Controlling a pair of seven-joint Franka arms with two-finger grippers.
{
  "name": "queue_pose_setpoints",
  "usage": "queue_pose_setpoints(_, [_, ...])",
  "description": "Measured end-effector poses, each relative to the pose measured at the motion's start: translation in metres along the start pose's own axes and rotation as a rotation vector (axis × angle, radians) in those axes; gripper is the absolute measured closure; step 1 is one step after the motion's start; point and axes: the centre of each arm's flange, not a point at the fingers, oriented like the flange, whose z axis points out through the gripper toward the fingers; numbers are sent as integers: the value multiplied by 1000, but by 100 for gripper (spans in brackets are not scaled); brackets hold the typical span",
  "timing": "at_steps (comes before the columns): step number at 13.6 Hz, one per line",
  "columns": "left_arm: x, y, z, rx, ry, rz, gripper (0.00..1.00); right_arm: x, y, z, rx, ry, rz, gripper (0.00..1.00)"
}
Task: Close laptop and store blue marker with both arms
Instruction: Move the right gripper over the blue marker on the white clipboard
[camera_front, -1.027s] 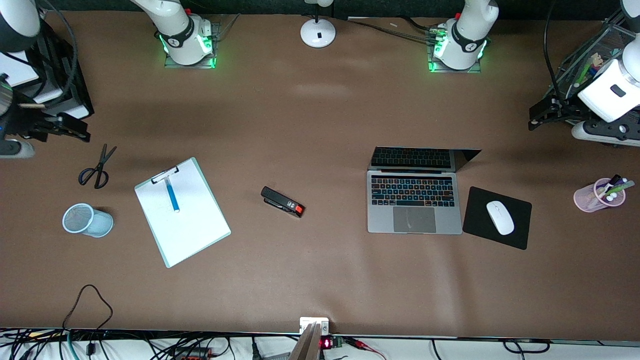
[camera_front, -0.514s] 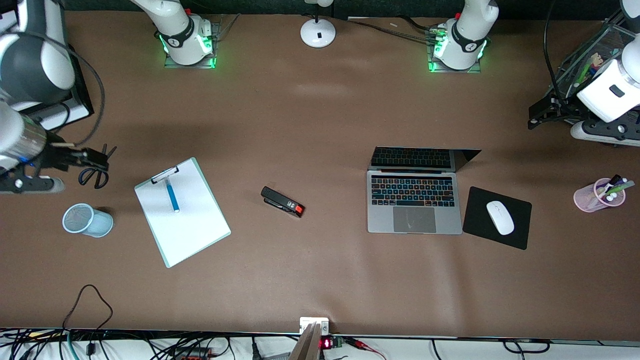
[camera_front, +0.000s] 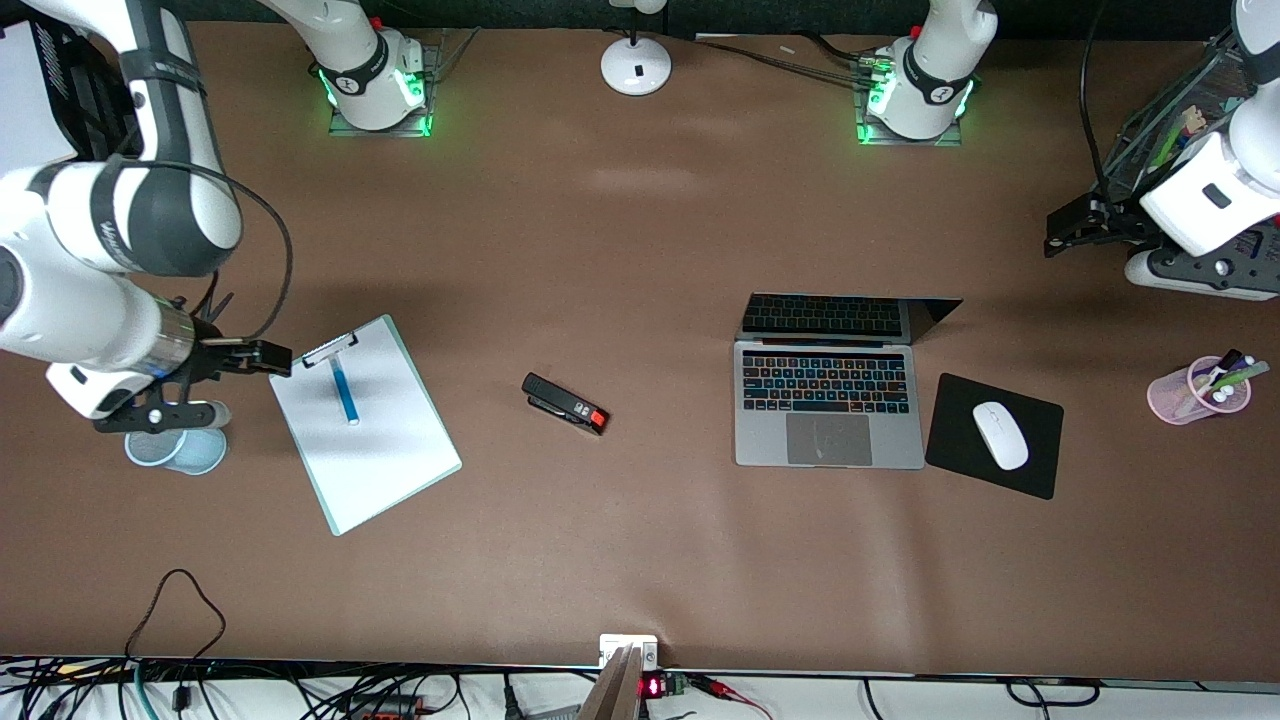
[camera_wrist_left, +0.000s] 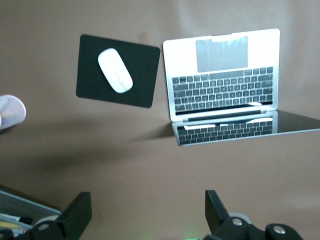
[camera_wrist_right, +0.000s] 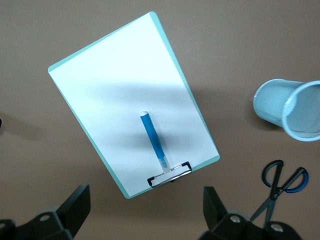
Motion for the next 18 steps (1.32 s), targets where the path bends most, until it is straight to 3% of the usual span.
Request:
queue_pose_setpoints(1, [2, 0, 7, -6, -27, 0, 1, 4, -7, 9, -2, -1, -9, 0])
queue_pose_setpoints(3, [2, 1, 19, -21, -81, 1, 16, 12, -19, 29, -8, -3, -26, 0])
queue_pose_setpoints(6, [0, 5, 22, -27, -110, 6, 55, 23, -26, 66, -19, -13, -38, 0])
queue_pose_setpoints(10, [-4, 25, 25, -33, -150, 18, 97, 33, -28, 103, -27, -21, -146, 0])
queue_pose_setpoints(15, [-13, 95, 30, -60, -209, -54, 99, 41, -24, 138, -36, -17, -293, 0])
queue_pose_setpoints(18, [-21, 145, 43, -30, -182, -72, 99, 46, -19, 152, -42, -6, -328, 0])
